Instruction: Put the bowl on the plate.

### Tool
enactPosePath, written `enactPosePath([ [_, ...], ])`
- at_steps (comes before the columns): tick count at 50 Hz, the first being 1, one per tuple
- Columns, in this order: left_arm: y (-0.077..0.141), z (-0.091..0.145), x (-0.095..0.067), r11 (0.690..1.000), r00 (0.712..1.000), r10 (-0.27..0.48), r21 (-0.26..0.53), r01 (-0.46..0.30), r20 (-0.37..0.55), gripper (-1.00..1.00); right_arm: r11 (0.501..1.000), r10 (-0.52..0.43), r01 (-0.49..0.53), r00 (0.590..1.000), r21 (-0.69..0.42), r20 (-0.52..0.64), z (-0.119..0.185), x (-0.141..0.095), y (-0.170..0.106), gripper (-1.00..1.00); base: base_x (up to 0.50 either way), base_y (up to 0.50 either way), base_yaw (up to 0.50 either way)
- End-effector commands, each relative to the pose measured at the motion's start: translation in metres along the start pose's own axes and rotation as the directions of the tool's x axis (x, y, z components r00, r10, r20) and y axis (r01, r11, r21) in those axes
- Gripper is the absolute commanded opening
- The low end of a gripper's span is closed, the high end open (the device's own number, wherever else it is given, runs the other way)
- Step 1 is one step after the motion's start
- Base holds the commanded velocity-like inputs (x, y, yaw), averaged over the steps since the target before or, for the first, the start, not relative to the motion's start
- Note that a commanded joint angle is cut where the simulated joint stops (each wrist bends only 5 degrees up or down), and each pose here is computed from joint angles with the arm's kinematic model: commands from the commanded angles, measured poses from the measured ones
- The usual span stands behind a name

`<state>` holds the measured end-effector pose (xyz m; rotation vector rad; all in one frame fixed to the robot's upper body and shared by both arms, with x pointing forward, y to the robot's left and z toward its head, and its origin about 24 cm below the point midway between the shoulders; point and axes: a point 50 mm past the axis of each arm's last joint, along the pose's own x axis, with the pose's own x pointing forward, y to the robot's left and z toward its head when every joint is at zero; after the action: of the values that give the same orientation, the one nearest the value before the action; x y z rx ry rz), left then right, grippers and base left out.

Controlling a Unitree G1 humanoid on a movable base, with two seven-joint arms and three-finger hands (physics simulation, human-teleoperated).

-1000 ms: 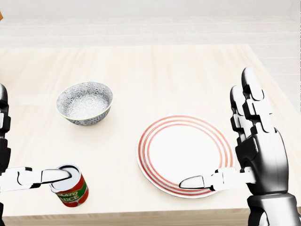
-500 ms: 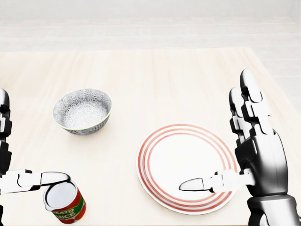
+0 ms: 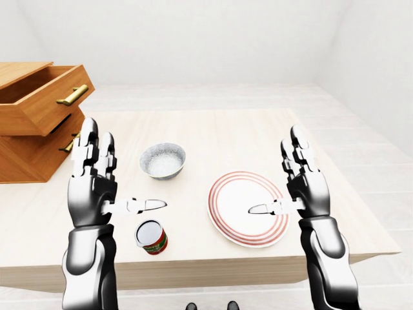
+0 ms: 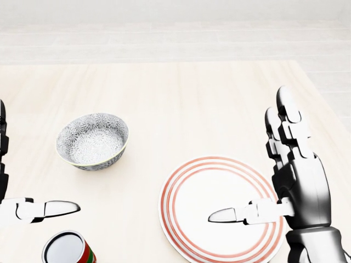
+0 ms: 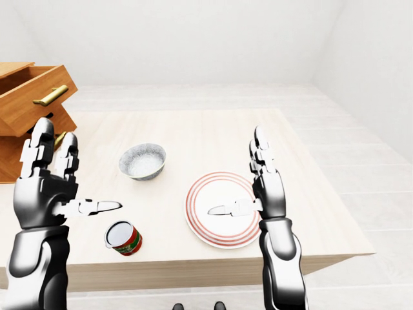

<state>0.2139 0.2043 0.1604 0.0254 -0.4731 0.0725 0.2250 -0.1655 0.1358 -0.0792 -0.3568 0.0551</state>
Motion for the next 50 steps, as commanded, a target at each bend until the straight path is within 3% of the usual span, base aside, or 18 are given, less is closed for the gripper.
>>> enactPosePath([
  [1, 0.002, 0.011, -0.001, 1.000, 0.999, -0.003, 0.012, 0.002, 0.046, 1.00, 1.000, 0.002, -0.002, 1.000, 0.003, -0.014, -0.003, -0.001, 0.001, 1.00, 0.00, 0.00, 0.00],
  [17, 0.004, 0.015, -0.007, 1.000, 0.999, -0.008, 0.030, 0.006, 0.051, 1.00, 1.000, 0.008, -0.008, 1.000, 0.004, 0.018, 0.006, -0.006, 0.005, 1.00, 0.00, 0.00, 0.00],
  [50, -0.002, 0.003, -0.001, 1.000, 1.000, -0.009, 0.029, 0.008, 0.008, 1.00, 1.000, -0.021, 0.021, 0.999, 0.008, -0.029, -0.007, 0.000, -0.003, 1.00, 0.03, 0.00, 0.00],
])
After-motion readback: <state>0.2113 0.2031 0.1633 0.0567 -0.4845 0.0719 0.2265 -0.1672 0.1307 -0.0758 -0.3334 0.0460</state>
